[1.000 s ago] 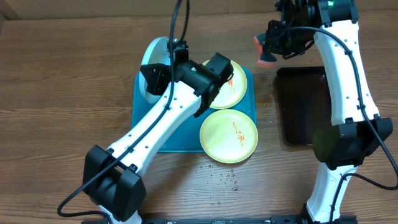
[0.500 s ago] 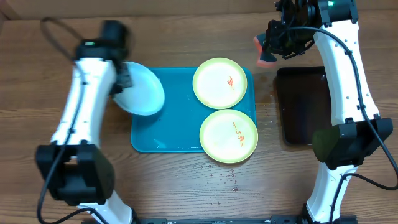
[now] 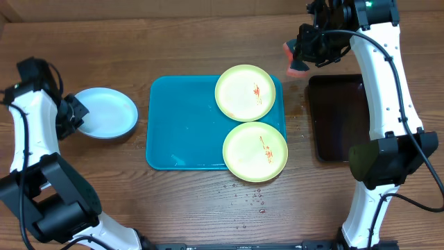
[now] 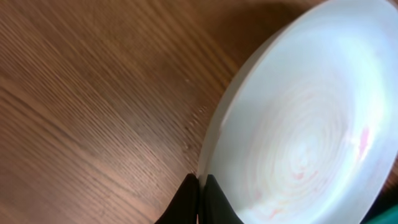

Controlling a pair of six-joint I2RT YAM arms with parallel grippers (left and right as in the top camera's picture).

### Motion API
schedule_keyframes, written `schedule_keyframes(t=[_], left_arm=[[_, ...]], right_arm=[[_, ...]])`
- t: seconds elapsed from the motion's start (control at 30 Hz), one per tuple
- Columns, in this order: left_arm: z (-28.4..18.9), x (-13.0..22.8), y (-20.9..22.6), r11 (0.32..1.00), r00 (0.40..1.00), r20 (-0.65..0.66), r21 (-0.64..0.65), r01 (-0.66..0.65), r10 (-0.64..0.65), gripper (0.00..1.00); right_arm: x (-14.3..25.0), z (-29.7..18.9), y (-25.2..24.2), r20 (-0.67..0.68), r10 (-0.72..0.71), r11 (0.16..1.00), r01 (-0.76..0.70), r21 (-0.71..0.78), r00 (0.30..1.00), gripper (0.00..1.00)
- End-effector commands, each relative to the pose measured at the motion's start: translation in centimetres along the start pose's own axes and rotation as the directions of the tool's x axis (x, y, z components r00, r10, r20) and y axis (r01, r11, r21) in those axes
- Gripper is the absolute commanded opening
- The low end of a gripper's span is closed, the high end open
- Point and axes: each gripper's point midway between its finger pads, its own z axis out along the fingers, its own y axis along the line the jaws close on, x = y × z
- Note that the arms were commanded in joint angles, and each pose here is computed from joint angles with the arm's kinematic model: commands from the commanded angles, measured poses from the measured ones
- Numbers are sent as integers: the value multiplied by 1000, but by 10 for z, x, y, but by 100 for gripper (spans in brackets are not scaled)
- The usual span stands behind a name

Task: Clean dirty plates on tray and stack at the side
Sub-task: 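Set the white plate on the table and open left gripper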

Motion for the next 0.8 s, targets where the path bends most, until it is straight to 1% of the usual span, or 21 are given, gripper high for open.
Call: schedule_keyframes(t=[0.0,0.13,0.17,0.23,0.27,0.33,0.43,0.53,0.63,0.7,0.77], left_arm=[[14,9,4,999,999,0,23,48,-48,4],[29,10,5,998,999,23,28,48,-48,5],[29,10,5,999,999,23,25,40,-41,11],[29,9,5,1000,999,29,22,19,-20,30],[29,9,5,1000,1000,31,23,7,-7,36],[28,8,5,1000,999,34,24,-18,17,41],[21,4,0,998,998,35,42,-54,53,43],[1,0,-31,979,990,46,153,-138,132,44],[-23,5,-78,934,972,74,272,-233,221,48],[-38,18,-119,886,949,102,340,-316,299,51],[-51,39,-159,834,920,130,389,-391,370,52]], right_arm=[[-5,-27,14,72,-33,999,35,-23,997,4],[-4,-27,15,70,-36,999,38,-23,997,4],[-4,-27,15,70,-37,999,39,-23,997,4],[-4,-27,15,69,-37,999,39,-24,997,4],[-3,-27,15,68,-37,999,39,-23,997,4],[-3,-27,15,68,-37,999,39,-23,997,4],[-3,-27,15,68,-37,999,39,-23,997,4],[-4,-27,16,71,-38,999,40,-24,997,4],[-5,-27,16,77,-40,999,42,-25,996,4],[-6,-27,16,78,-40,999,42,-25,996,4],[-6,-27,16,77,-40,999,42,-25,996,4]])
